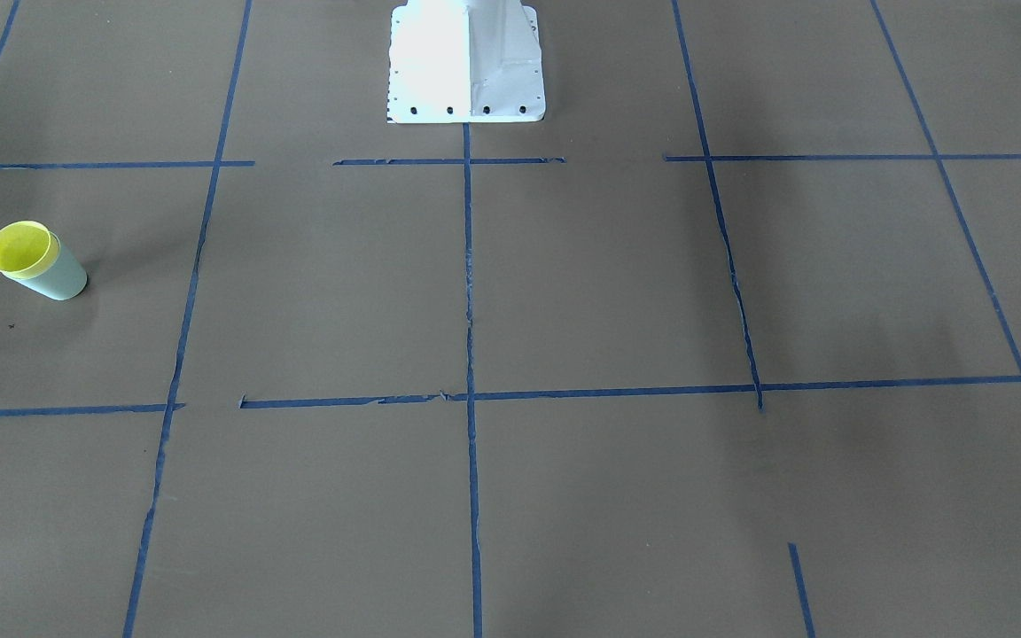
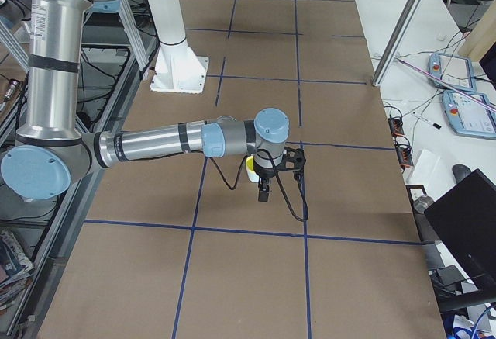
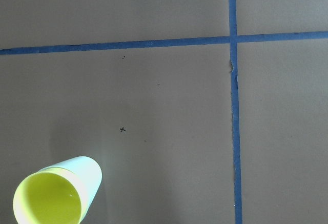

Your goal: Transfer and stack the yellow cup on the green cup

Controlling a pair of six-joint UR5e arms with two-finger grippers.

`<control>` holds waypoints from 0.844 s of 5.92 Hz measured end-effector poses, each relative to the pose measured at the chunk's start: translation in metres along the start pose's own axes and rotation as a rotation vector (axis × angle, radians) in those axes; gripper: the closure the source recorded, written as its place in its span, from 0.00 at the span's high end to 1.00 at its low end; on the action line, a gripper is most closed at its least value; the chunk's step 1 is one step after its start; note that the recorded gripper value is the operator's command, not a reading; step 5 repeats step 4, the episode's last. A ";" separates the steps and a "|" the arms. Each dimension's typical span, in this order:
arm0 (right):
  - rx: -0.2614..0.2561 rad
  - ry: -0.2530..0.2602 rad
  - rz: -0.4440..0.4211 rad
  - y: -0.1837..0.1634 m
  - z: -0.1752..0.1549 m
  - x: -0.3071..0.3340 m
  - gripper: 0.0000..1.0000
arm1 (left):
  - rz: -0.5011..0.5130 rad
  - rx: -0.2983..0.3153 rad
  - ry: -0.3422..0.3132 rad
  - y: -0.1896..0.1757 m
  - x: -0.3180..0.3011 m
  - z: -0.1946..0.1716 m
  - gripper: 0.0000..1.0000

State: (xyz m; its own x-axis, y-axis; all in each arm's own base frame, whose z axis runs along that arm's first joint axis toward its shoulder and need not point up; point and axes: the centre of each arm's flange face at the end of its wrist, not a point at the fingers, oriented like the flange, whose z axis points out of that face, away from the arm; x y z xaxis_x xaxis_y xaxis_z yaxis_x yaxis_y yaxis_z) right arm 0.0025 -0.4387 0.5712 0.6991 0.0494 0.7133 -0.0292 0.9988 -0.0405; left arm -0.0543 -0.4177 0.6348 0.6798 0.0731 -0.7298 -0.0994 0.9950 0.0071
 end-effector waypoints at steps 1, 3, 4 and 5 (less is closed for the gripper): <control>-0.004 0.000 0.004 0.001 0.002 0.002 1.00 | -0.003 0.000 -0.002 0.000 -0.002 0.002 1.00; -0.035 -0.011 -0.009 0.002 0.016 0.015 1.00 | 0.024 0.023 -0.006 -0.004 0.004 -0.005 1.00; -0.047 -0.027 -0.058 0.002 0.021 0.020 1.00 | 0.031 0.026 -0.008 -0.007 0.007 -0.007 1.00; -0.047 -0.027 -0.058 0.002 0.021 0.020 1.00 | 0.031 0.026 -0.008 -0.007 0.007 -0.007 1.00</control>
